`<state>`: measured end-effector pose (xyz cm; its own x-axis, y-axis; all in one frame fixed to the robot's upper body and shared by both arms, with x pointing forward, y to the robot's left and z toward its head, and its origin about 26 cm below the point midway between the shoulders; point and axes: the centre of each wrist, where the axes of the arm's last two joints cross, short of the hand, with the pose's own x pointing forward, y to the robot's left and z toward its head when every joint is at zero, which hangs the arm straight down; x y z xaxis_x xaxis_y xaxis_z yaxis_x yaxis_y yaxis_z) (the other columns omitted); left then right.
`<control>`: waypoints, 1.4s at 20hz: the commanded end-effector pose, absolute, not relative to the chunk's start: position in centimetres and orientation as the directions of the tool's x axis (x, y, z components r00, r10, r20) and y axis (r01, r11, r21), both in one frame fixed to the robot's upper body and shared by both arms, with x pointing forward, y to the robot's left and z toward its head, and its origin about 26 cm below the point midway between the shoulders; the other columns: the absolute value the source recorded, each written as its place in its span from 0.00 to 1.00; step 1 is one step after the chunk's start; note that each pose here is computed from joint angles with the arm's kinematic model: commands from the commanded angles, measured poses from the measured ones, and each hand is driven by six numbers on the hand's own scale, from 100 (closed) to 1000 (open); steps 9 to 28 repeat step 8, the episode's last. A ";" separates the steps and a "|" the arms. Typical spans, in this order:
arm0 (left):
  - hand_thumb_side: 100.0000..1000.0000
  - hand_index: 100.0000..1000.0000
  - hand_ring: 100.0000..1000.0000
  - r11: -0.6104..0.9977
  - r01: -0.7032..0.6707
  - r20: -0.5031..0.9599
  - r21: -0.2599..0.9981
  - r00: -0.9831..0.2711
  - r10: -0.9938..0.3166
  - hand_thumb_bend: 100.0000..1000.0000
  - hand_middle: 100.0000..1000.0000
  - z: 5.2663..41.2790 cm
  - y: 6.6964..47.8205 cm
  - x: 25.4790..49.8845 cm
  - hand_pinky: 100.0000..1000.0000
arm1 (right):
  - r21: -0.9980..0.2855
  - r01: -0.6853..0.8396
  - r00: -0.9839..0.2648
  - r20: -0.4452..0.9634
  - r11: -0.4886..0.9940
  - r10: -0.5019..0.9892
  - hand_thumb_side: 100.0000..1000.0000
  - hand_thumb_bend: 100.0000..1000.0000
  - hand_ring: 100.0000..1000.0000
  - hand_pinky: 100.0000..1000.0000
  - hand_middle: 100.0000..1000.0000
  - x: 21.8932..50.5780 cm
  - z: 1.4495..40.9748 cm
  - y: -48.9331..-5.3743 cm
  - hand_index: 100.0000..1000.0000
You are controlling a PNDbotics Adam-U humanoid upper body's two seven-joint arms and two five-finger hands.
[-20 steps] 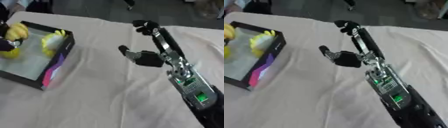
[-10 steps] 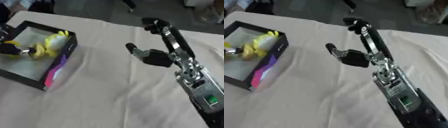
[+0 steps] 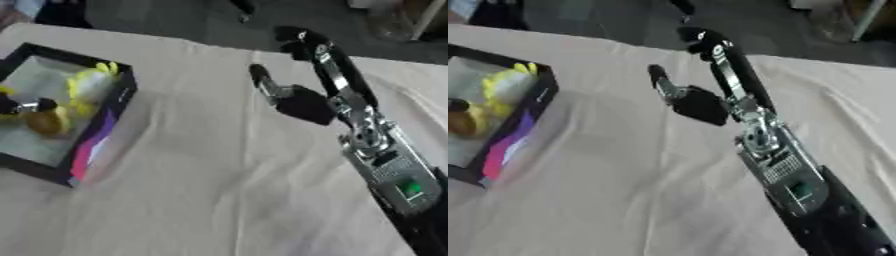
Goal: Pick up the objects with one hand, pass them to the other hand, and then place them into the box on the other side of the table.
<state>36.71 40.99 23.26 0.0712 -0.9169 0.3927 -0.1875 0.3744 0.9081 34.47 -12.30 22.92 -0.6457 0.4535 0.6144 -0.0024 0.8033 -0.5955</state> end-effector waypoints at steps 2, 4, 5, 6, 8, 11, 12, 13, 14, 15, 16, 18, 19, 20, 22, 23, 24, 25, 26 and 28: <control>0.53 0.75 0.66 0.564 -0.361 0.536 0.742 -0.186 -0.824 0.54 0.66 25.6 39.8 35.1 0.76 | -0.546 0.030 -0.642 0.632 0.837 0.435 0.55 0.00 0.81 0.85 0.80 34.6 24.0 -13.8 0.88; 0.50 0.75 0.68 0.685 -0.362 0.616 0.632 -0.301 -0.728 0.54 0.67 25.3 39.1 34.5 0.77 | -0.520 0.028 -0.635 0.650 0.854 0.417 0.46 0.11 0.82 0.85 0.81 34.8 24.2 -14.4 0.90; 0.48 0.75 0.69 0.737 -0.349 0.650 0.578 -0.350 -0.675 0.55 0.68 25.1 38.7 34.3 0.77 | -0.508 0.031 -0.637 0.653 0.861 0.409 0.38 0.19 0.82 0.85 0.81 34.9 24.4 -14.8 0.90; 0.46 0.75 0.69 0.783 -0.330 0.679 0.526 -0.391 -0.621 0.56 0.67 24.9 38.3 34.1 0.78 | -0.496 0.040 -0.641 0.653 0.867 0.403 0.33 0.24 0.82 0.85 0.81 34.9 24.6 -15.3 0.90; 0.35 0.71 0.65 0.863 -0.313 0.726 0.397 -0.467 -0.504 0.55 0.59 24.5 37.7 33.7 0.77 | -0.453 0.068 -0.635 0.668 0.889 0.389 0.27 0.31 0.80 0.84 0.80 35.3 24.9 -16.5 0.88; 0.35 0.71 0.65 0.863 -0.313 0.726 0.397 -0.467 -0.504 0.55 0.59 24.5 37.7 33.7 0.77 | -0.453 0.068 -0.635 0.668 0.889 0.389 0.27 0.31 0.80 0.84 0.80 35.3 24.9 -16.5 0.88; 0.35 0.71 0.65 0.863 -0.313 0.726 0.397 -0.467 -0.504 0.55 0.59 24.5 37.7 33.7 0.77 | -0.453 0.068 -0.635 0.668 0.889 0.389 0.27 0.31 0.80 0.84 0.80 35.3 24.9 -16.5 0.88; 0.35 0.71 0.65 0.863 -0.313 0.726 0.397 -0.467 -0.504 0.55 0.59 24.5 37.7 33.7 0.77 | -0.453 0.068 -0.635 0.668 0.889 0.389 0.27 0.31 0.80 0.84 0.80 35.3 24.9 -16.5 0.88; 0.35 0.71 0.65 0.863 -0.313 0.726 0.397 -0.467 -0.504 0.55 0.59 24.5 37.7 33.7 0.77 | -0.453 0.068 -0.635 0.668 0.889 0.389 0.27 0.31 0.80 0.84 0.80 35.3 24.9 -16.5 0.88; 0.35 0.71 0.65 0.863 -0.313 0.726 0.397 -0.467 -0.504 0.55 0.59 24.5 37.7 33.7 0.77 | -0.453 0.068 -0.635 0.668 0.889 0.389 0.27 0.31 0.80 0.84 0.80 35.3 24.9 -16.5 0.88; 0.35 0.71 0.65 0.863 -0.313 0.726 0.397 -0.467 -0.504 0.55 0.59 24.5 37.7 33.7 0.77 | -0.453 0.068 -0.635 0.668 0.889 0.389 0.27 0.31 0.80 0.84 0.80 35.3 24.9 -16.5 0.88; 0.35 0.71 0.65 0.863 -0.313 0.726 0.397 -0.467 -0.504 0.55 0.59 24.5 37.7 33.7 0.77 | -0.453 0.068 -0.635 0.668 0.889 0.389 0.27 0.31 0.80 0.84 0.80 35.3 24.9 -16.5 0.88; 0.35 0.71 0.65 0.863 -0.313 0.726 0.397 -0.467 -0.504 0.55 0.59 24.5 37.7 33.7 0.77 | -0.453 0.068 -0.635 0.668 0.889 0.389 0.27 0.31 0.80 0.84 0.80 35.3 24.9 -16.5 0.88; 0.35 0.71 0.65 0.863 -0.313 0.726 0.397 -0.467 -0.504 0.55 0.59 24.5 37.7 33.7 0.77 | -0.453 0.068 -0.635 0.668 0.889 0.389 0.27 0.31 0.80 0.84 0.80 35.3 24.9 -16.5 0.88; 0.35 0.71 0.65 0.863 -0.313 0.726 0.397 -0.467 -0.504 0.55 0.59 24.5 37.7 33.7 0.77 | -0.453 0.068 -0.635 0.668 0.889 0.389 0.27 0.31 0.80 0.84 0.80 35.3 24.9 -16.5 0.88; 0.35 0.71 0.65 0.863 -0.313 0.726 0.397 -0.467 -0.504 0.55 0.59 24.5 37.7 33.7 0.77 | -0.453 0.068 -0.635 0.668 0.889 0.389 0.27 0.31 0.80 0.84 0.80 35.3 24.9 -16.5 0.88; 0.35 0.71 0.65 0.863 -0.313 0.726 0.397 -0.467 -0.504 0.55 0.59 24.5 37.7 33.7 0.77 | -0.453 0.068 -0.635 0.668 0.889 0.389 0.27 0.31 0.80 0.84 0.80 35.3 24.9 -16.5 0.88; 0.35 0.71 0.65 0.863 -0.313 0.726 0.397 -0.467 -0.504 0.55 0.59 24.5 37.7 33.7 0.77 | -0.453 0.068 -0.635 0.668 0.889 0.389 0.27 0.31 0.80 0.84 0.80 35.3 24.9 -16.5 0.88; 0.35 0.71 0.65 0.863 -0.313 0.726 0.397 -0.467 -0.504 0.55 0.59 24.5 37.7 33.7 0.77 | -0.453 0.068 -0.635 0.668 0.889 0.389 0.27 0.31 0.80 0.84 0.80 35.3 24.9 -16.5 0.88; 0.35 0.71 0.65 0.863 -0.313 0.726 0.397 -0.467 -0.504 0.55 0.59 24.5 37.7 33.7 0.77 | -0.453 0.068 -0.635 0.668 0.889 0.389 0.27 0.31 0.80 0.84 0.80 35.3 24.9 -16.5 0.88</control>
